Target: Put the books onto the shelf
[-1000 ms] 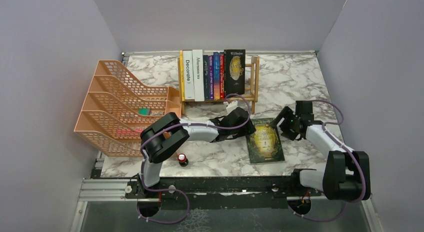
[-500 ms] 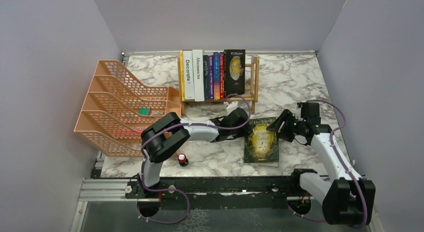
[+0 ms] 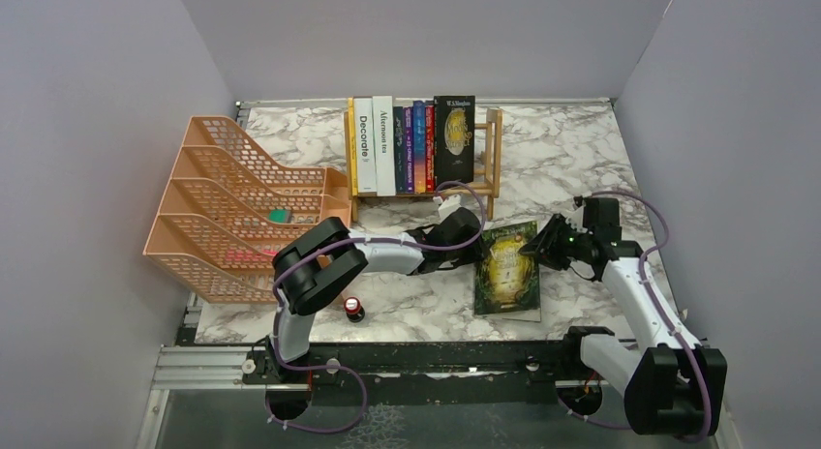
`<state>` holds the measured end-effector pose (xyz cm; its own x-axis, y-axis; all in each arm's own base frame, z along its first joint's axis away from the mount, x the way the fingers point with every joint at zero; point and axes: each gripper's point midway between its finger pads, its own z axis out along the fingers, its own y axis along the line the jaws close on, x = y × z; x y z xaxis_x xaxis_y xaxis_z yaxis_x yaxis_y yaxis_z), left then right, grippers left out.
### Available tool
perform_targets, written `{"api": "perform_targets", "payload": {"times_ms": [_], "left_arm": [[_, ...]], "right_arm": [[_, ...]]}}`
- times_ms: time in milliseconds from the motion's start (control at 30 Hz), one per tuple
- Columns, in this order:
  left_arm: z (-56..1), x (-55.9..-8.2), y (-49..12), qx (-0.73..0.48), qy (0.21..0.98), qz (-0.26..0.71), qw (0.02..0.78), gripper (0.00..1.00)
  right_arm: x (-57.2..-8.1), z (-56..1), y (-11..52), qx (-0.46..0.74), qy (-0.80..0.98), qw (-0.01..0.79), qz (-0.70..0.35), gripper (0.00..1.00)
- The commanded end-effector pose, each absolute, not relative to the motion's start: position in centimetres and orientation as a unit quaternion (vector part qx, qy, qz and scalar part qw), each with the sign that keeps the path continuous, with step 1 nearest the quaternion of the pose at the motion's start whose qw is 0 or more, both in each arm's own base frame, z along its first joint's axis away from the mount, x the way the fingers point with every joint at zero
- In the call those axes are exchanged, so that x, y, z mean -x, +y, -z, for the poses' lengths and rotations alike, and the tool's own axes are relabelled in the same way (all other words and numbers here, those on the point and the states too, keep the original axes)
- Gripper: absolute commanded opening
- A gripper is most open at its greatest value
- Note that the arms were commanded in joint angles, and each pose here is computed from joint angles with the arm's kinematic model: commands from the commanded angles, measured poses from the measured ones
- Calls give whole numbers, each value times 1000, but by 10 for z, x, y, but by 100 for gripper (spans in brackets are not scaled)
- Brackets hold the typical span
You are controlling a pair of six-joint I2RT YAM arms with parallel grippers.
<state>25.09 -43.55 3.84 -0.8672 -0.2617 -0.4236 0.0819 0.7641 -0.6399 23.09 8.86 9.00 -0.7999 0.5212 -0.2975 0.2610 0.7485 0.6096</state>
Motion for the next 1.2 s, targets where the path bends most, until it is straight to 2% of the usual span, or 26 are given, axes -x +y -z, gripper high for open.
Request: {"api": "perform_targets", "payload": {"times_ms": [0,133,167,400,567,733,967,1167], "left_arm": [[-22,-237,-423,25,921,301,245,44],[-35,-237,-418,23,915,306,261,46],[-41,-236,-416,24,911,311,268,46],[-91,-228,-403,10,883,348,314,57],[-124,-214,-396,-22,863,388,324,73],[-157,-205,-395,-70,840,431,323,82],[-218,-198,-387,-151,770,531,321,84],[-254,-202,-368,-188,734,551,350,87]], "right_arm": [[-240,-105,108,-171,889,253,-342,32],[-242,-107,109,-170,886,256,-347,4],[-243,-108,107,-175,887,259,-340,1],[-251,-147,97,-185,872,318,-324,1],[-248,-185,84,-200,858,368,-297,1],[-239,-224,68,-213,835,431,-267,1],[-225,-295,84,-121,802,497,-307,1],[-210,-348,118,-32,756,517,-399,1]]}}
